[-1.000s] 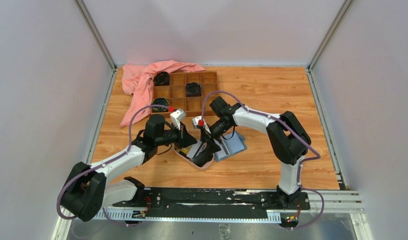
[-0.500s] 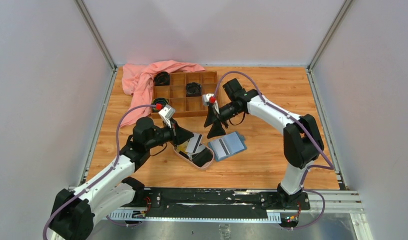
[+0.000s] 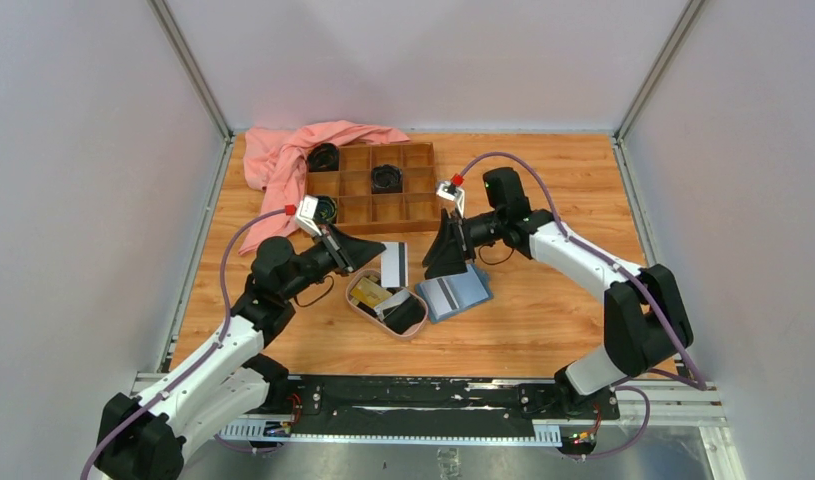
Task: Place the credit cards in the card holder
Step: Pick up the credit card from the storage box, then insert the credit card into the card holder.
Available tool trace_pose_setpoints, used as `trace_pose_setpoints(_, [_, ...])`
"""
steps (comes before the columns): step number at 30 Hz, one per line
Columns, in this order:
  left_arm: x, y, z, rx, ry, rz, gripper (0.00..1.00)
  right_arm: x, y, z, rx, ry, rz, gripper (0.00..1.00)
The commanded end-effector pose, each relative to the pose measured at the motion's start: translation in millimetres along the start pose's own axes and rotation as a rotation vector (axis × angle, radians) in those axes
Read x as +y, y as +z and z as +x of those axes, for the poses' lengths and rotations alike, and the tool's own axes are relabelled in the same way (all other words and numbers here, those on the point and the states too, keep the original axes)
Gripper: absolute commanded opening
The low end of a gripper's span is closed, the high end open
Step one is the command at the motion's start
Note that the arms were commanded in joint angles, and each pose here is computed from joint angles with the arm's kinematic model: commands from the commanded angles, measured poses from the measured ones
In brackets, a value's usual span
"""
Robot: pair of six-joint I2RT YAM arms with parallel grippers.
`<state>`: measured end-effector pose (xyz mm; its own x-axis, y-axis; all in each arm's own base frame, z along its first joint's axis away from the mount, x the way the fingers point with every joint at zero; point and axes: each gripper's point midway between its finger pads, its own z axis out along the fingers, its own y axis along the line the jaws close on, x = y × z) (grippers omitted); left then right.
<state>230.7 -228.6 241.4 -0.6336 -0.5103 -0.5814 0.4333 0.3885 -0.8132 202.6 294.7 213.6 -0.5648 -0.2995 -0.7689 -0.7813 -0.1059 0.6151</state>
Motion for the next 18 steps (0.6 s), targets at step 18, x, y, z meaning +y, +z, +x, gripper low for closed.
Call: trace_pose_setpoints(18, [-41.4,18.2,-30.5,-0.144,-0.181,0.068,0.0,16.4,17.4,-49.7,-0.204,0.307,-0.011,0.46])
